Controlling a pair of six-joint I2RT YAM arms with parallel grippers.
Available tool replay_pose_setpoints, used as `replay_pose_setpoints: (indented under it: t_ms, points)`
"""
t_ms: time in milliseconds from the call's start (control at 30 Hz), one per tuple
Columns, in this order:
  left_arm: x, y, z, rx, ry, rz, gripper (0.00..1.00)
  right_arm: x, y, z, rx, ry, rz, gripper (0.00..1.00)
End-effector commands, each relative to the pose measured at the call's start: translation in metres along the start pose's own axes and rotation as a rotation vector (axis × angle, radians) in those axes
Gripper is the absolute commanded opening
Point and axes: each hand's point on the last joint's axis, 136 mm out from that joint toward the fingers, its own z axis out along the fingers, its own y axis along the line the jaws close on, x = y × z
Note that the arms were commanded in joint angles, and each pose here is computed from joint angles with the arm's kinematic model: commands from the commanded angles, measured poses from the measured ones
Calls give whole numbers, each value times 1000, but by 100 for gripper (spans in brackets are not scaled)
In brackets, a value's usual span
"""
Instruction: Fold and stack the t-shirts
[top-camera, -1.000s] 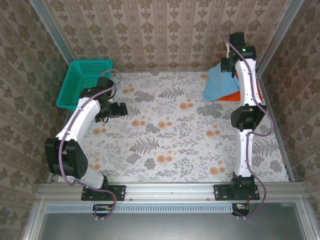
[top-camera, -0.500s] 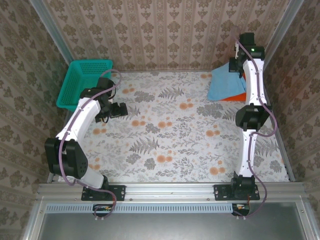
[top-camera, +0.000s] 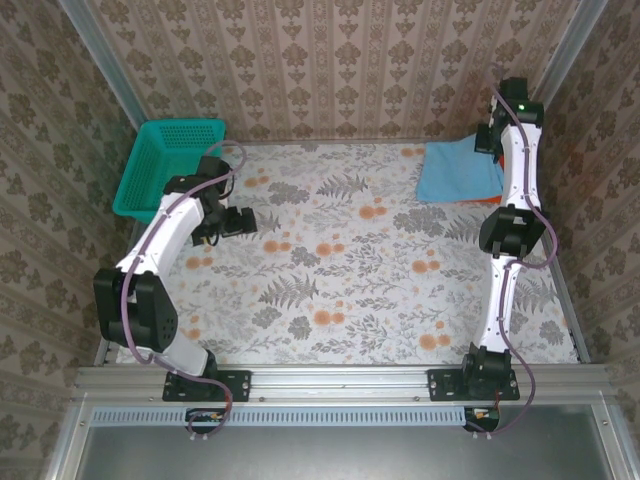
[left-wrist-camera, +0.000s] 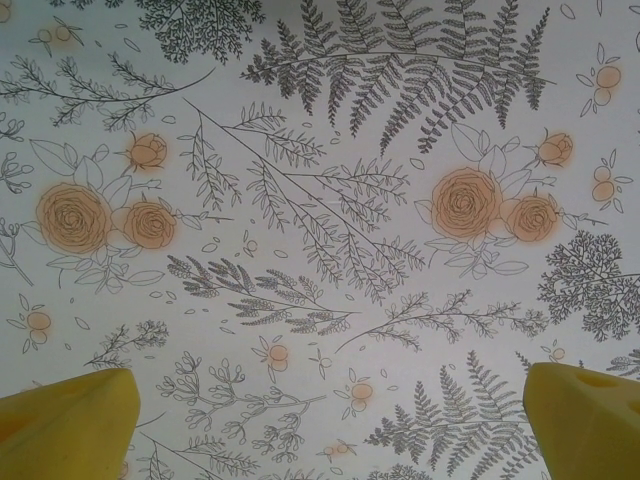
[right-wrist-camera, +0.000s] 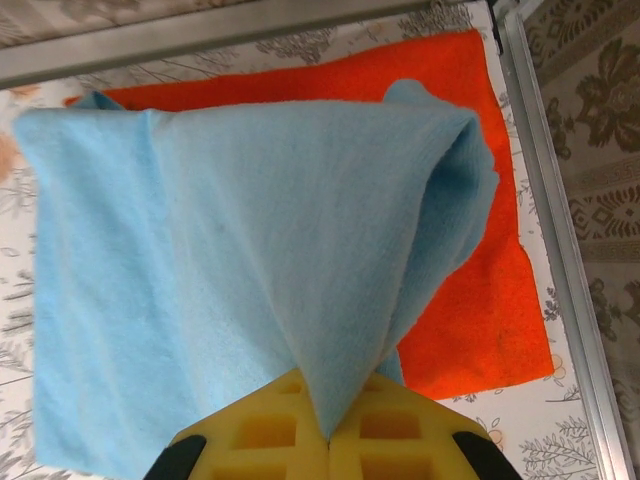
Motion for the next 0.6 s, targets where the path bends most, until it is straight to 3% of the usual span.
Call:
replay_pose_setpoints:
  t_ms: [0, 167, 233, 333, 433, 500, 567]
  points:
    - [-3, -2, 0, 13, 19, 21, 100, -13, -14, -3, 9, -53, 42, 0]
    - [-6, -4, 5, 14, 41, 33, 100, -17, -39, 15, 22, -70, 88, 0]
    - [-6, -5, 8, 14, 51, 37, 100, -19, -48, 23, 35, -84, 105, 8]
    - [-7, -7, 12, 19, 63, 37, 100, -21, -72, 33, 146, -101, 145, 41]
    - [-7, -10, 12, 28, 67, 41, 100, -26, -90, 30, 220, -132, 216, 67]
    - [-7, -12, 11, 35, 63, 46, 100, -27, -95, 24, 227, -147, 279, 99]
    - [-8, -13, 9, 35, 53, 55, 100, -28, -94, 18, 221, -151, 314, 99]
